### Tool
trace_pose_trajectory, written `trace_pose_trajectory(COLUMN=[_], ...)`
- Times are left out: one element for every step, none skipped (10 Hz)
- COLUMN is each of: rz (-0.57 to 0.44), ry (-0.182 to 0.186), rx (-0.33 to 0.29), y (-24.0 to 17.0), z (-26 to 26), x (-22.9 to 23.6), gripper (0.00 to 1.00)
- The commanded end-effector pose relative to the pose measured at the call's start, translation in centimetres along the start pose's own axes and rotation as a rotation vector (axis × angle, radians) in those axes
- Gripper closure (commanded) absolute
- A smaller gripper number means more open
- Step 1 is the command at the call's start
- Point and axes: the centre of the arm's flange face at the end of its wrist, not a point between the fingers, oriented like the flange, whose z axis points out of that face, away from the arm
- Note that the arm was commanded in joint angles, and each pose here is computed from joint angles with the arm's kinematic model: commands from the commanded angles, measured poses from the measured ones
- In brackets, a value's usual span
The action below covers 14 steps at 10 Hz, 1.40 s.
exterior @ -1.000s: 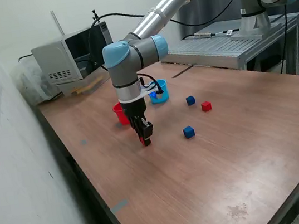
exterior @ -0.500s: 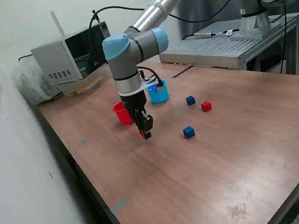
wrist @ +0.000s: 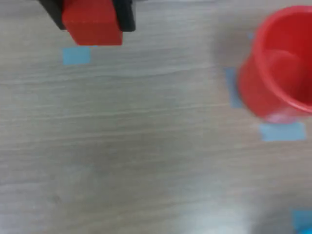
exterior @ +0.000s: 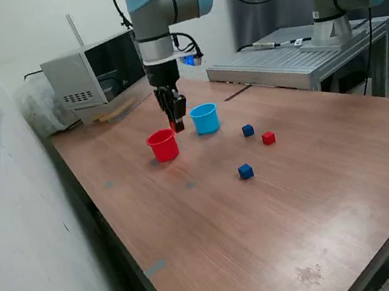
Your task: Place red objects in the red bin, and blue objects in the blue bin.
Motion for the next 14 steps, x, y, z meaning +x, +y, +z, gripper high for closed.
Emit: trace_pose_trajectory(rz=[0.055, 0.077, 0.103, 0.123, 0.139, 0.149, 0.153, 0.153, 0.152, 0.149, 0.146, 0.146, 0.146, 0.147], ry=[-0.011, -0.020, -0.022, -0.025, -0.026, -0.026, -0.026, -0.026, -0.025, -0.025, -0.023, -0.023, -0.025, -0.025], rx=[0.009, 0.011, 0.012, 0.010, 0.009, 0.022, 0.036, 0.040, 0.050, 0.050, 0.055, 0.055, 0.055, 0.058], y=[-2.0, -1.7, -1.5, -1.2, -1.1, -0.9, -0.6, -0.5, -0.4, -0.2, -0.1, 0.1, 0.6, 0.8], z=[-2.9, -2.8, -2.7, -2.7, -2.7, -1.5, 0.0, 0.5, 1.5, 1.8, 2.5, 2.7, 3.3, 3.9], x=[-5.8, -8.0, -10.0, -11.6, -12.8, -13.7, -14.3, -14.3, -14.3, -14.2, -13.9, -13.8, -13.8, -14.0], gripper=[1.00, 1.00, 1.00, 1.00, 1.00, 1.00, 1.00, 1.00, 1.00, 1.00, 1.00, 1.00, 1.00, 1.00])
